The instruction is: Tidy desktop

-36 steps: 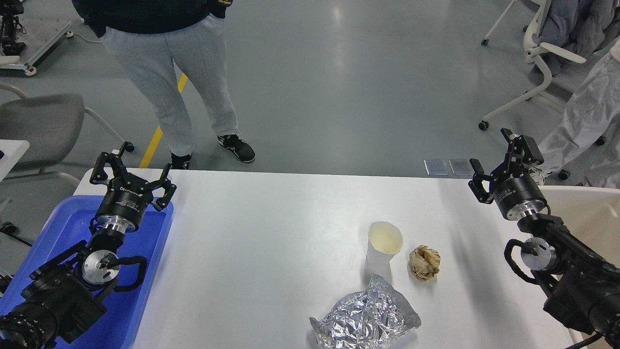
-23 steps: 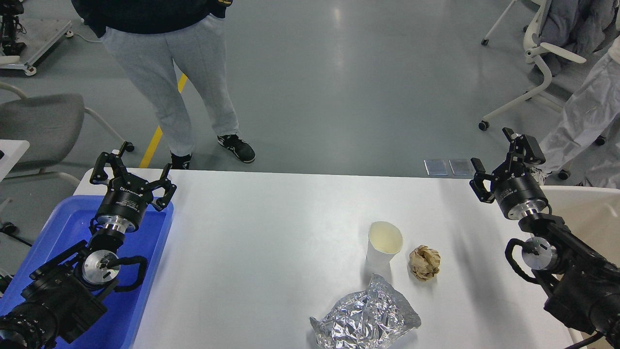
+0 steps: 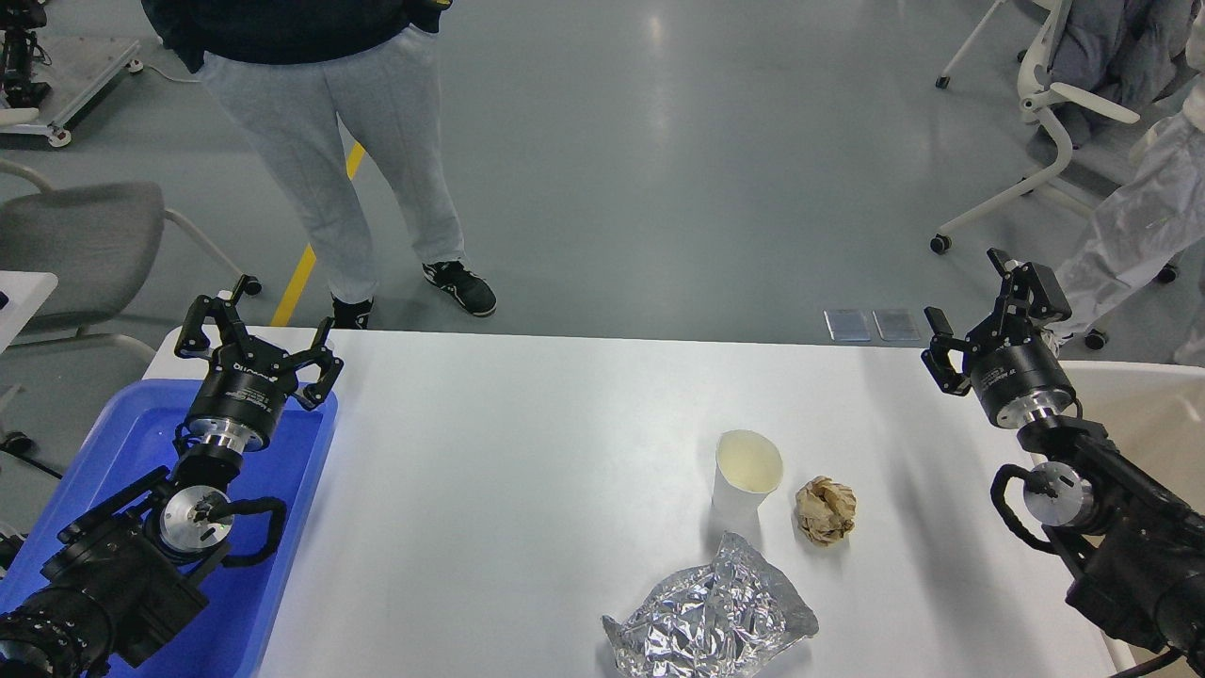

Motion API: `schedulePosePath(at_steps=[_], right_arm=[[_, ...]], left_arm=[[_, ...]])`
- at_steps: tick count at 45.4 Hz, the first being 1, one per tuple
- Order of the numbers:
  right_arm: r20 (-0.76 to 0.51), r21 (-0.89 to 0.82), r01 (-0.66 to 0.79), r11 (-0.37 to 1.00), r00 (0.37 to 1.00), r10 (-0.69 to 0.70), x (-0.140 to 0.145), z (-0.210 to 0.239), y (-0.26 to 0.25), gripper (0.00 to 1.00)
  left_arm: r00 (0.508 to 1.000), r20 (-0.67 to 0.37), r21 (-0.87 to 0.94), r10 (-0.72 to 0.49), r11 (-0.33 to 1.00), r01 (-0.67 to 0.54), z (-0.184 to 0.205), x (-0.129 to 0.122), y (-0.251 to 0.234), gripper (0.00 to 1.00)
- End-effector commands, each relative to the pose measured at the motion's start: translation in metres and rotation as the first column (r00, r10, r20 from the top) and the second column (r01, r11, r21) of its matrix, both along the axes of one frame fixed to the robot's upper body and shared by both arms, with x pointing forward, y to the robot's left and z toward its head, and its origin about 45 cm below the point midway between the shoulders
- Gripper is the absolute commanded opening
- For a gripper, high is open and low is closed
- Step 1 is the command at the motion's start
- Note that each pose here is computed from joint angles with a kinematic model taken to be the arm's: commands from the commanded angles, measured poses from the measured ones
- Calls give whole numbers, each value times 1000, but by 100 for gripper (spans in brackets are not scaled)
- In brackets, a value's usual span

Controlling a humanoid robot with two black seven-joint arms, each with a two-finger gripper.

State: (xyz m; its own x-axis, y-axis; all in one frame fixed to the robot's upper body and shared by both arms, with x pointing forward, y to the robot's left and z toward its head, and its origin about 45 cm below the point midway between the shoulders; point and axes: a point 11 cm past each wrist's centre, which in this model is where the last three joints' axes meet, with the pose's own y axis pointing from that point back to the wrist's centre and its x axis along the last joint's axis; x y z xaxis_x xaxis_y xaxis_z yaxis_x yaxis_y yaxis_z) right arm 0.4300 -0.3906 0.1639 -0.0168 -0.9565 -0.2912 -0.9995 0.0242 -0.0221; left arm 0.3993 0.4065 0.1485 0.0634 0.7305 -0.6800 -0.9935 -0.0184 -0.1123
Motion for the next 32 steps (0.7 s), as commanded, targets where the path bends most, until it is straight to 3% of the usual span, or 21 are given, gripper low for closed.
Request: schedulePosePath(at_steps=[1, 9, 16, 24, 32], right_arm=[[-20, -7, -37, 999, 999, 37, 4, 2, 7, 100], [-88, 74, -51, 996, 995, 57, 6, -2, 13, 100], [-120, 24, -94, 995, 988, 96, 4, -4, 13, 100], [-179, -113, -270, 956, 952, 248, -6, -2, 21, 100], [-181, -235, -470, 851, 881, 436, -1, 38, 50, 100]], left_arm=[[1000, -1, 1, 0, 1000, 0, 0, 0, 0, 100], [1000, 1, -1, -1, 1000, 1, 0, 0, 0, 100], [1000, -1, 2, 0, 1000, 0, 0, 0, 1, 100], [1000, 3, -2, 0, 1000, 0, 1, 1, 0, 100], [1000, 5, -2, -3, 1000, 3, 2, 1, 0, 100]])
